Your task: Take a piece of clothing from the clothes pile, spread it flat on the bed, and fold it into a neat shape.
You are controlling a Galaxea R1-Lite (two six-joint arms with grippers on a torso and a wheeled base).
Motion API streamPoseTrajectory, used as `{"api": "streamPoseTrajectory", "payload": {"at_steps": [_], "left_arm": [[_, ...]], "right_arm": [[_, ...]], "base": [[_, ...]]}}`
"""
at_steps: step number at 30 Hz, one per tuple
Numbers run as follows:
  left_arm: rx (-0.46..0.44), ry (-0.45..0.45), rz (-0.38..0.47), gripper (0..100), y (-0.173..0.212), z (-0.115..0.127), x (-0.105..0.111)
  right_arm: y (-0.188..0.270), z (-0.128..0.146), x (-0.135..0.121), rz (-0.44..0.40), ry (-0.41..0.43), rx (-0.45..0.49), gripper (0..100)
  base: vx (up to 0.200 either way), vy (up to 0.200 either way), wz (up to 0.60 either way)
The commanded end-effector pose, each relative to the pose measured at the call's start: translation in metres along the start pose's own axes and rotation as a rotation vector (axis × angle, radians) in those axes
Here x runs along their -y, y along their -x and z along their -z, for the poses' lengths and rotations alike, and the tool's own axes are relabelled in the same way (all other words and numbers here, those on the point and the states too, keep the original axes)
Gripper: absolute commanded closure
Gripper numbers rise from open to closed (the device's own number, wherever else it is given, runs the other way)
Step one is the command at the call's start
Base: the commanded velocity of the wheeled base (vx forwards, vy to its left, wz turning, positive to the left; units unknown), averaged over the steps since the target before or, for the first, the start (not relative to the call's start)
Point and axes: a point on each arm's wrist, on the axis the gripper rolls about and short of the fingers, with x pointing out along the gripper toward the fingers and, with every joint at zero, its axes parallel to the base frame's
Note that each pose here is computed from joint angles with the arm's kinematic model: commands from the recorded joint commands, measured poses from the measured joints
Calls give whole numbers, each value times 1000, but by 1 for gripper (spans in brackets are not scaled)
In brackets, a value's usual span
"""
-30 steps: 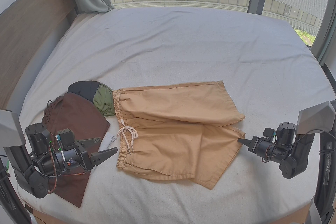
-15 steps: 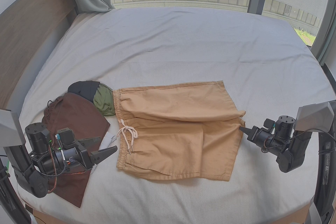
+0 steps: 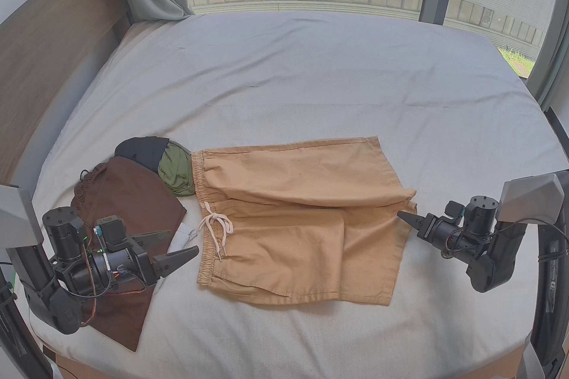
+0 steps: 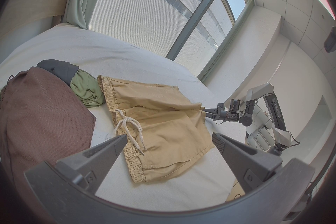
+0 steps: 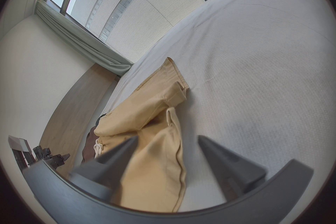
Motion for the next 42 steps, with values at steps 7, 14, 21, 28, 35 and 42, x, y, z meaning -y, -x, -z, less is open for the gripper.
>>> {"api": "streamPoseTrajectory", "payload": {"at_steps": [7,14,21,28,35,42], "left_arm": [[2,-1,1,0,-1,0,-1],[2,-1,1,0,-1,0,-1],[3,15,1,0,0,-1,0],[6,15,0,0,-1,-1,-1],[8,20,0,0,-1,-2,-1],[10,28,1,0,-1,-3,-1]], "right_arm": [[38,26,-10,-22,39,-175,0],[59,48,-14,-76,67,-314,0],[67,64,-18,-111,97,-396,0],[63,74,-24,-131,95,-437,0],[58,90,-25,-138,92,-490,0],[51,93,-27,-152,86,-494,0]], "base": [[0,0,0],[0,0,0],[0,0,0],[0,0,0],[0,0,0],[0,0,0]]}}
